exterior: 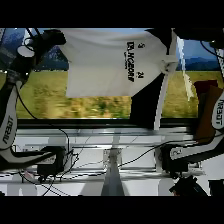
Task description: Fold the clothes and pants, and hang the long-sleeved shirts on hangers.
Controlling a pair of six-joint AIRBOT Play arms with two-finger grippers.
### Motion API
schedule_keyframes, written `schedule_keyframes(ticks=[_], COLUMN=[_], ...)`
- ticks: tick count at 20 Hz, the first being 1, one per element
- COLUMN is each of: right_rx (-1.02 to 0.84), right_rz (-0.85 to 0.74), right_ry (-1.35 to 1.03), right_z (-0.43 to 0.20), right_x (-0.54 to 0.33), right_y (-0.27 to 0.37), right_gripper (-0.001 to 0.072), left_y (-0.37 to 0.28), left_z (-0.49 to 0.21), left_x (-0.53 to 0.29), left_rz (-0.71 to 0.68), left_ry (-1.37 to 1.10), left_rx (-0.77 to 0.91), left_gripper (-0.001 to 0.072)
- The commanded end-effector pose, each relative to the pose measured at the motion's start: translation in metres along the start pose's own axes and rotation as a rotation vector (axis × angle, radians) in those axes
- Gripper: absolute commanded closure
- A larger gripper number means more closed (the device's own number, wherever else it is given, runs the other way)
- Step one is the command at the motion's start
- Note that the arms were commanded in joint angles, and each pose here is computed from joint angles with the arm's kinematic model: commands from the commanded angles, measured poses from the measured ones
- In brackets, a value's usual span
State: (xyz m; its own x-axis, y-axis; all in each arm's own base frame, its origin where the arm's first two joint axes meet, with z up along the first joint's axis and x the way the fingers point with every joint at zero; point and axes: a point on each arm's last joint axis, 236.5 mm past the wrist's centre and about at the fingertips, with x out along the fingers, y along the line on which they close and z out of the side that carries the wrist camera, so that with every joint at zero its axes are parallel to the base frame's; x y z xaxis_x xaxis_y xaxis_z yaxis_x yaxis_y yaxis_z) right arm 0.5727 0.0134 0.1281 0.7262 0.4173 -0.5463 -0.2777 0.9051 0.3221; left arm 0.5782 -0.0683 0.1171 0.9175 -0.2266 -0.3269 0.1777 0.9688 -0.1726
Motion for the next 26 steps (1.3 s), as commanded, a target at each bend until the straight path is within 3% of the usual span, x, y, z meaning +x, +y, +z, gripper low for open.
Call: schedule_keyframes(ticks=[1,5,9,15,22,26], right_rx=[0.059,0.068,0.057,-0.065,-0.192,-0.139], right_rz=[-0.06,-0.085,-0.175,-0.29,-0.235,-0.192], right_ry=[0.007,-0.01,-0.169,-0.336,0.184,0.344], right_z=[-0.023,-0.024,0.013,0.05,-0.09,-0.128], right_x=[0.048,0.056,0.055,0.066,0.107,0.087], right_y=[-0.036,-0.048,-0.062,-0.052,-0.077,-0.088], right_gripper=[0.0694,0.0693,0.0694,0.0694,0.0694,0.0694], left_y=[0.021,0.029,0.055,0.014,-0.004,0.019], left_z=[-0.041,-0.059,-0.013,0.029,-0.115,-0.132], left_x=[0.026,0.037,0.037,0.076,0.098,0.079], left_rz=[0.052,0.078,0.231,0.163,-0.106,-0.148], left_ry=[0.061,0.082,-0.083,-0.171,0.276,0.384], left_rx=[-0.019,-0.023,0.0,0.132,0.234,0.207], left_gripper=[0.0691,0.0691,0.0691,0.0691,0.0692,0.0692])
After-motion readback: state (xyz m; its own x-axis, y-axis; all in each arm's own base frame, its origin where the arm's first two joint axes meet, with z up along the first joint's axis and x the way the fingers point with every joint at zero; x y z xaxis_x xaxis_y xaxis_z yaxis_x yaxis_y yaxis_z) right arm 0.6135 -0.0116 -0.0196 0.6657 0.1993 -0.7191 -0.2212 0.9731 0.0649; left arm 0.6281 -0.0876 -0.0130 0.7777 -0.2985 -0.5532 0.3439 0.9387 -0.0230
